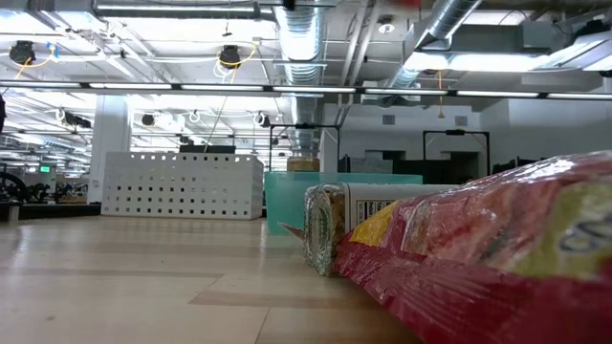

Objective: Pick & Place Food Item
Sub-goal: Put the orange noodles pack into the white bin

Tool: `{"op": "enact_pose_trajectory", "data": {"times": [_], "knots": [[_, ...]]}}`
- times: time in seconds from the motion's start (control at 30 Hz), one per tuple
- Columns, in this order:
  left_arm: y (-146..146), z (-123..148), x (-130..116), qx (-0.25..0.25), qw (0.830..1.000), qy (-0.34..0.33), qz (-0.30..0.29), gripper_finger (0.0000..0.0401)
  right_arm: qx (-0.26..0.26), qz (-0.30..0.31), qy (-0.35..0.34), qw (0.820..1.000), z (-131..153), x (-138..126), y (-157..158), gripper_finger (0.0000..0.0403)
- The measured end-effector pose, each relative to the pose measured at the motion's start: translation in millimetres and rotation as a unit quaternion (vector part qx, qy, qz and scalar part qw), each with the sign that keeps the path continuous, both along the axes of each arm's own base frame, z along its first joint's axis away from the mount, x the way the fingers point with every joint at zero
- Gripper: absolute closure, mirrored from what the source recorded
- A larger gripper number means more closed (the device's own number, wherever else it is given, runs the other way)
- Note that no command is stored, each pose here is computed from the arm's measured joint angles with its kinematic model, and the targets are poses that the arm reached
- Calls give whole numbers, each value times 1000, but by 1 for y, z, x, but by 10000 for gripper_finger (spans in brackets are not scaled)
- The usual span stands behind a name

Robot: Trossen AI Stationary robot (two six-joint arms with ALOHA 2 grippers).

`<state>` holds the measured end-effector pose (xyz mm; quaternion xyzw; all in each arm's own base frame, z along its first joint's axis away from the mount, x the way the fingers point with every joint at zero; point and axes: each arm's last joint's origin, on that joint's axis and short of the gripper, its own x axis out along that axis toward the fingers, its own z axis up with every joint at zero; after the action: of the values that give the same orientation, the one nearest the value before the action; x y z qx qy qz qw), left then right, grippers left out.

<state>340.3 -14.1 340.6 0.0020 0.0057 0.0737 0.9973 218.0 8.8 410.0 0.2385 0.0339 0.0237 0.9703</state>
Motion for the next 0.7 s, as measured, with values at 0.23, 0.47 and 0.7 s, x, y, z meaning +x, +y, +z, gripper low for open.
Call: {"op": "enact_pose_trajectory", "data": {"times": [0.23,0.47,0.7], "knots": [[9,20,-48,45,988,92,118,396,8,-1,3,1000,-1,0,0,240],[20,23,-79,159,936,193,247,397,8,0,4,1000,-1,0,0,214],[45,10,-75,319,859,320,242,396,8,1,5,1000,-1,0,0,223]]}}
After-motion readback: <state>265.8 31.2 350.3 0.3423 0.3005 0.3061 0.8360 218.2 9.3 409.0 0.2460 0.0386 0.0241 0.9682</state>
